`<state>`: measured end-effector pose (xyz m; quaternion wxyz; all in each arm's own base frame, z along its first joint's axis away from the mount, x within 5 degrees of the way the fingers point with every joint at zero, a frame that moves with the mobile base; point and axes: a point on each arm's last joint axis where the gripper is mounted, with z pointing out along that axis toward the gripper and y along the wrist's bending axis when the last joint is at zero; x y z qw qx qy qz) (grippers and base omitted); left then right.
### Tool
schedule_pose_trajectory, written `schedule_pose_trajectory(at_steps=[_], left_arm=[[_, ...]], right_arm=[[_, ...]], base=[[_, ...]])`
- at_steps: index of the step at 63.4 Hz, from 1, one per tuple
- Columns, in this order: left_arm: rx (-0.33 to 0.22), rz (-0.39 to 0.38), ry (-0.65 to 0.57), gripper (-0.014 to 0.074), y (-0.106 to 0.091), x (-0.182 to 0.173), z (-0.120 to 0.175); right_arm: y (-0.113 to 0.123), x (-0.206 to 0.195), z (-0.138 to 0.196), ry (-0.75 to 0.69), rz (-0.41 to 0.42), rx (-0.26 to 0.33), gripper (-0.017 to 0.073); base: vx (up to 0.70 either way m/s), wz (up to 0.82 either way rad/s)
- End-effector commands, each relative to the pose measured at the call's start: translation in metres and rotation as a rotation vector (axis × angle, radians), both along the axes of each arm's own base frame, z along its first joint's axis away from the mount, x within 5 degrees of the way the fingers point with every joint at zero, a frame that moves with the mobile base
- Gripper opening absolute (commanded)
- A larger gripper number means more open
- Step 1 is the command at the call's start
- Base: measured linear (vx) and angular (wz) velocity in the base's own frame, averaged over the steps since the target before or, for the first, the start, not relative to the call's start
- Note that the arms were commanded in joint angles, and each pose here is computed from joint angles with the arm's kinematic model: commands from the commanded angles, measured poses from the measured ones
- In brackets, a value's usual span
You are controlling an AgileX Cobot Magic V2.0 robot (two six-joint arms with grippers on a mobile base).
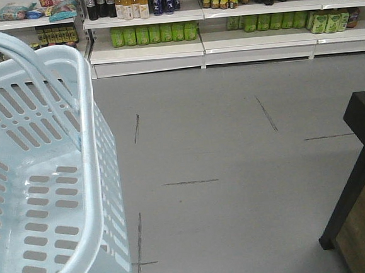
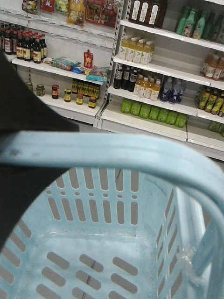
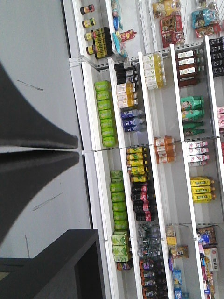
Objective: Pick three apples into basket with both arms
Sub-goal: 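Drive the base along the aisle carrying the basket in the left gripper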
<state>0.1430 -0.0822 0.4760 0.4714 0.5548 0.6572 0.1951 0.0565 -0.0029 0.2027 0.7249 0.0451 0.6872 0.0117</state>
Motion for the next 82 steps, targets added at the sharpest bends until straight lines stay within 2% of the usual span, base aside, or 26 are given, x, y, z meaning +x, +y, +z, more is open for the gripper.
schedule_pose_trajectory(at_steps=[1, 43, 82], left_arm=[[-0.059, -0.011, -0.110, -0.0006, 0.0033, -0.0038, 0.0172], [-0.059, -0.011, -0.110, -0.0006, 0.0033, -0.0038, 0.0172], [-0.058, -0.011, -0.109, -0.0006, 0.0030, -0.0035, 0.0171]], right_arm=[[0.0009, -0.0009, 0.0024, -0.071, 0.009, -0.015, -0.0009], [0.0009, -0.0009, 0.0024, -0.071, 0.009, -0.015, -0.0009], [0.0009, -0.0009, 0.0024, -0.071, 0.009, -0.015, -0.0009]], base=[[0.20, 0.02], [0.15, 0.02], [0.02, -0.03]])
